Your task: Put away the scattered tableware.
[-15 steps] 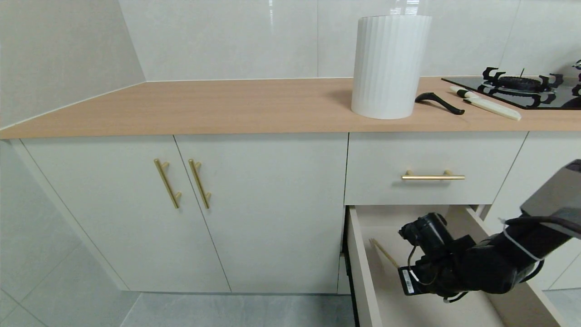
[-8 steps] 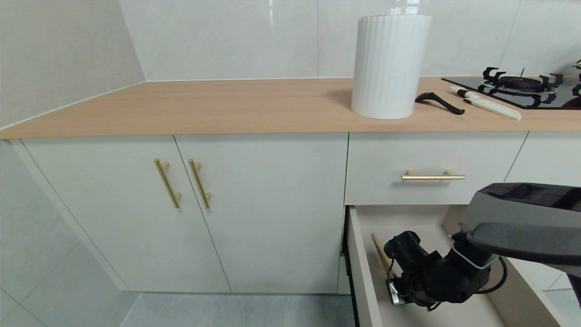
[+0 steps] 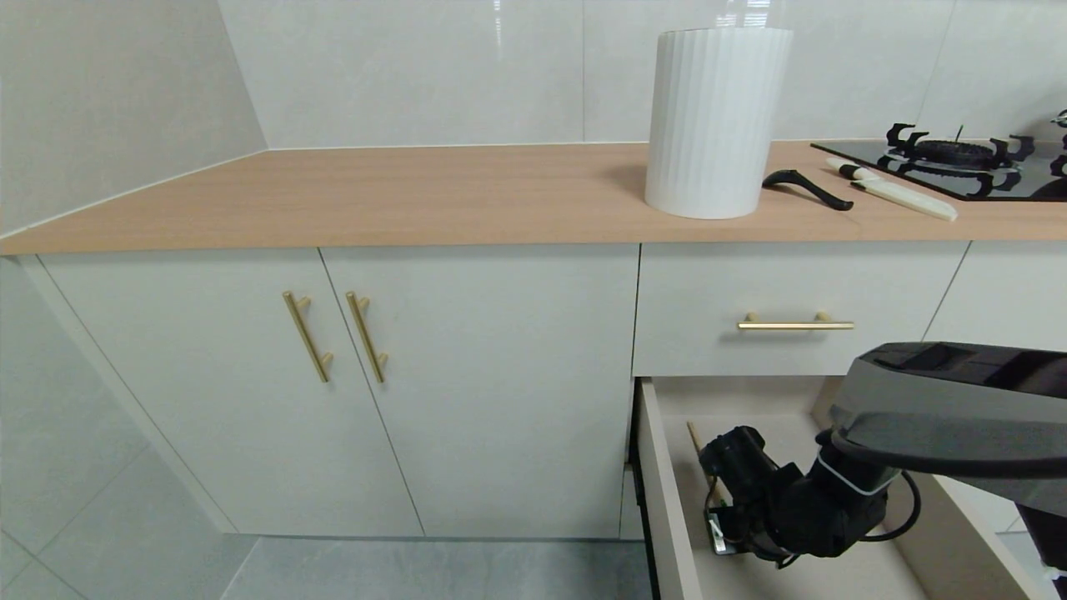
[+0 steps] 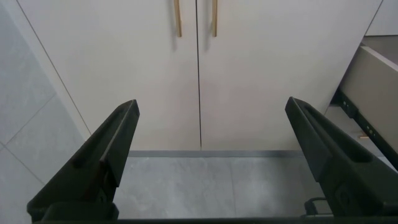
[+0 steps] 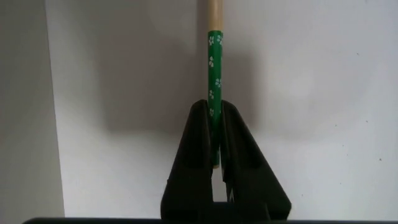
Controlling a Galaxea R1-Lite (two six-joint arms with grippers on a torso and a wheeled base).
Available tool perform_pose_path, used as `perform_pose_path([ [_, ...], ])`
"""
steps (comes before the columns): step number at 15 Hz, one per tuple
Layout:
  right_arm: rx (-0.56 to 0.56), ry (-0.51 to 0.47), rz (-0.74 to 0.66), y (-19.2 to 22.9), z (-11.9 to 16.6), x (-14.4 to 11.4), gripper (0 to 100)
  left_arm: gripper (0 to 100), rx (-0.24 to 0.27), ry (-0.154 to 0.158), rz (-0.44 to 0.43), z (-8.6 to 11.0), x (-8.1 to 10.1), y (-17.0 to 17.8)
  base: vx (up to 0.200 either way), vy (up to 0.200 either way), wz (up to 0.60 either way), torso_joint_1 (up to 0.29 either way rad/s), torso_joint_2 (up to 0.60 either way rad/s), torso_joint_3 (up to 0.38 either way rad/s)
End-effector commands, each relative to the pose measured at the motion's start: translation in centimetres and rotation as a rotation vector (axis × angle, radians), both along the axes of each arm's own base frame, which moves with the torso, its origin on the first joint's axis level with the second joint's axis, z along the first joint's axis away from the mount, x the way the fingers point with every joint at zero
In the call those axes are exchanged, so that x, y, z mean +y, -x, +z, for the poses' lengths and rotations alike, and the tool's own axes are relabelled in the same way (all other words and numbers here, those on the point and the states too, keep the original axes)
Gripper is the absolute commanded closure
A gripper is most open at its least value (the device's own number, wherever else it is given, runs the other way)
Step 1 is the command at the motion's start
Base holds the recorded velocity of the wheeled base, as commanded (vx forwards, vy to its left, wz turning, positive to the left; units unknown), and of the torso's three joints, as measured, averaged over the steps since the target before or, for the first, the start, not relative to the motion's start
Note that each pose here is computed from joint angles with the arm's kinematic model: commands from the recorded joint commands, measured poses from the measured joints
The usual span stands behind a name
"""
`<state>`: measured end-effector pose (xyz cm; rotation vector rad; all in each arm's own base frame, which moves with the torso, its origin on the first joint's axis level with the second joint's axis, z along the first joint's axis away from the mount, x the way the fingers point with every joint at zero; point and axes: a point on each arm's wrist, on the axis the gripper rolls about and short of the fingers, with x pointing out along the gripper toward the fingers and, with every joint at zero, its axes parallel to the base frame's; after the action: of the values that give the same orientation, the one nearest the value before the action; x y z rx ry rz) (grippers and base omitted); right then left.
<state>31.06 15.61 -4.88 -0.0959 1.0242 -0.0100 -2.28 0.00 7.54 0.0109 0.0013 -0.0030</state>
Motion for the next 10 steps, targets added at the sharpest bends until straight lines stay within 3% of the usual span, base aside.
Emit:
perform_pose_path([
  [1,-0.001,-0.001,0.001,0.0,0.0,0.0,0,0,0.002,0.000,0.000,0.0,0.0,0.0,0.000,0.000,0.00,0.000,0.00,0.000],
  [4,0.001,-0.001,-0.001,0.3,0.2,-0.1,0,0,0.002,0.000,0.000,0.0,0.0,0.0,0.000,0.000,0.00,0.000,0.00,0.000],
  [6,-0.050,-0.033,-0.006,0.9,3.1,-0.5,0,0,0.002,0.000,0.000,0.0,0.0,0.0,0.000,0.000,0.00,0.000,0.00,0.000],
  [8,-0.163,-0.086,-0.053,1.5,9.0,-3.0,0,0,0.002,0.000,0.000,0.0,0.0,0.0,0.000,0.000,0.00,0.000,0.00,0.000],
  [10,-0.201,-0.117,-0.098,2.4,16.5,-8.5,0,0,0.000,0.000,0.000,0.0,0.0,0.0,0.000,0.000,0.00,0.000,0.00,0.000],
])
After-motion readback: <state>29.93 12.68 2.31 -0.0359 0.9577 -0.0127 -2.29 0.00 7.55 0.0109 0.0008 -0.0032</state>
